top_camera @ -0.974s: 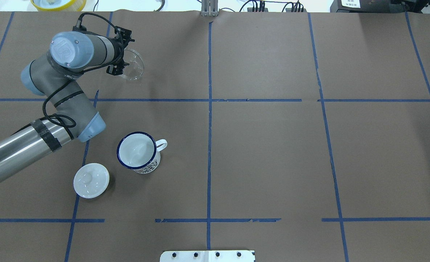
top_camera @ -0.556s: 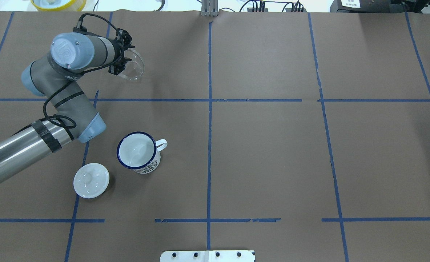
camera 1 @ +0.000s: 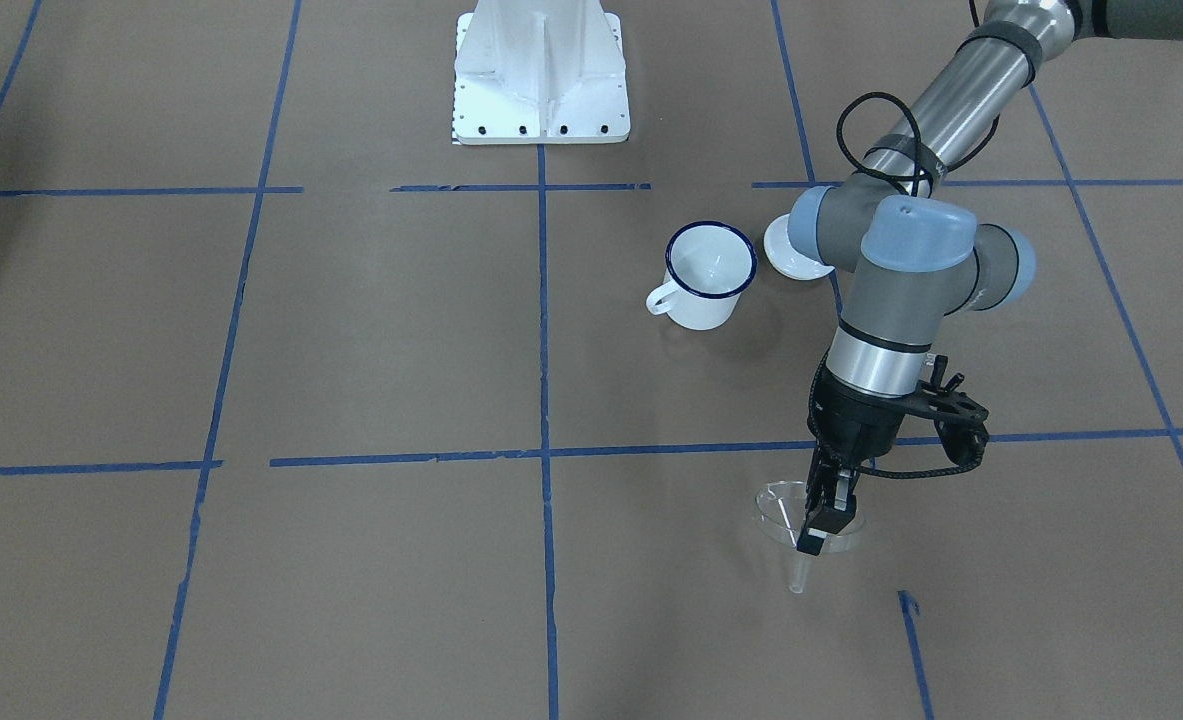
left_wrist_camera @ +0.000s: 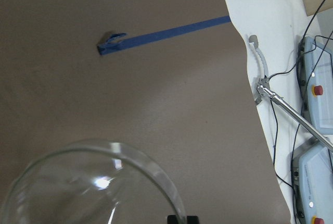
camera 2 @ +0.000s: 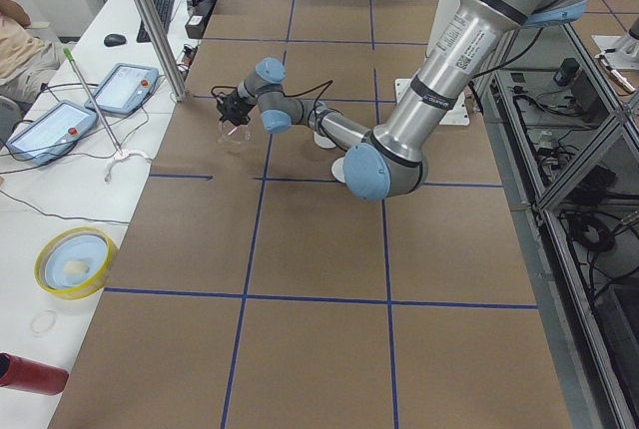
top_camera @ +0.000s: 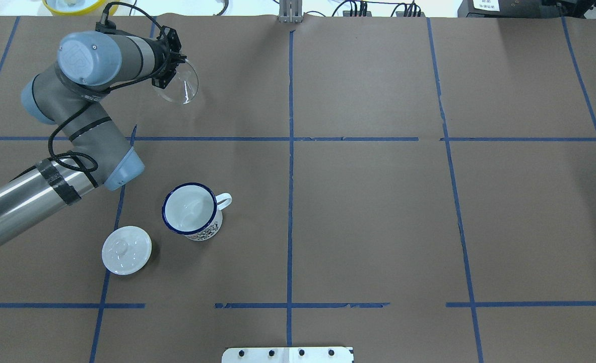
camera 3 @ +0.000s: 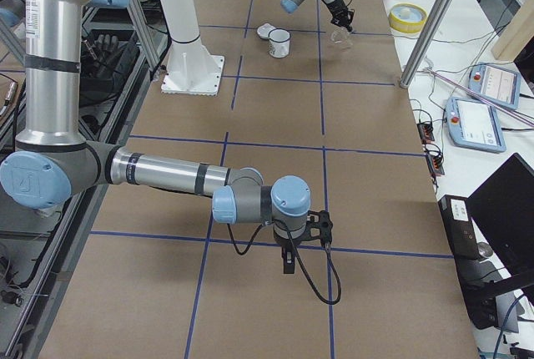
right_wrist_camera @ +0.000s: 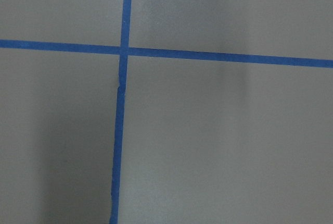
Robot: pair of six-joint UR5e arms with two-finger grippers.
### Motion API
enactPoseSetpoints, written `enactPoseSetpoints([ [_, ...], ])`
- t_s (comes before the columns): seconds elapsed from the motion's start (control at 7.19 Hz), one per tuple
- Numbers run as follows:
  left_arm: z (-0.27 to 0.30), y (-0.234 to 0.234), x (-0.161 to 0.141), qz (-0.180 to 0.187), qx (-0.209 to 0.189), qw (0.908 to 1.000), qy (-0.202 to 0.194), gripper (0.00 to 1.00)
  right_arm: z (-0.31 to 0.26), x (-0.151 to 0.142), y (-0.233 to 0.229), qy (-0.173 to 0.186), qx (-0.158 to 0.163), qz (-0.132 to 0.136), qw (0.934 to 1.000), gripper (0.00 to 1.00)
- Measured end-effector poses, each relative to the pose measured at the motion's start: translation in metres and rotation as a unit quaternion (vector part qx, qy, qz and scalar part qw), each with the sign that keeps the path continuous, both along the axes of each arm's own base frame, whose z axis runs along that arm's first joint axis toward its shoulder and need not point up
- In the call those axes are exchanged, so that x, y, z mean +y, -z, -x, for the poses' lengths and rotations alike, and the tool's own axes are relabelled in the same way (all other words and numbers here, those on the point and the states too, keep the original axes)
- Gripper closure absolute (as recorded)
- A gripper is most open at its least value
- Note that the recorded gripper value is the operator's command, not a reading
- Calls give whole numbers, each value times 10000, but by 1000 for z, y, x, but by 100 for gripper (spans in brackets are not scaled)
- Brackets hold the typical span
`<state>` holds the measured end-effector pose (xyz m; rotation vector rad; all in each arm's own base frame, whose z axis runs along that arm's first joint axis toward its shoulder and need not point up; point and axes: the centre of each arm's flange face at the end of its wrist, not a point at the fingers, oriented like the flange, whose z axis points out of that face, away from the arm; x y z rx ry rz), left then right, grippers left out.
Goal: Place funnel on cup
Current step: 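Close the left gripper on the glass funnel's rim, then lift the glass funnel and carry it over the white mug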
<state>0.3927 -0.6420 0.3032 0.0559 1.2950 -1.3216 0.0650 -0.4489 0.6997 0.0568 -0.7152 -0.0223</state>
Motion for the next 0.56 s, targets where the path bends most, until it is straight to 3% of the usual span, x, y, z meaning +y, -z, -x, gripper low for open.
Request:
enactPoseSetpoints([
  [0.28, 37, 59, 15, -174, 290, 9993, -157, 100, 0, 0, 0, 0, 0, 0, 10000, 0],
  [0.56, 77, 129, 63, 2, 62, 9976, -688, 100, 0, 0, 0, 0, 0, 0, 10000, 0],
])
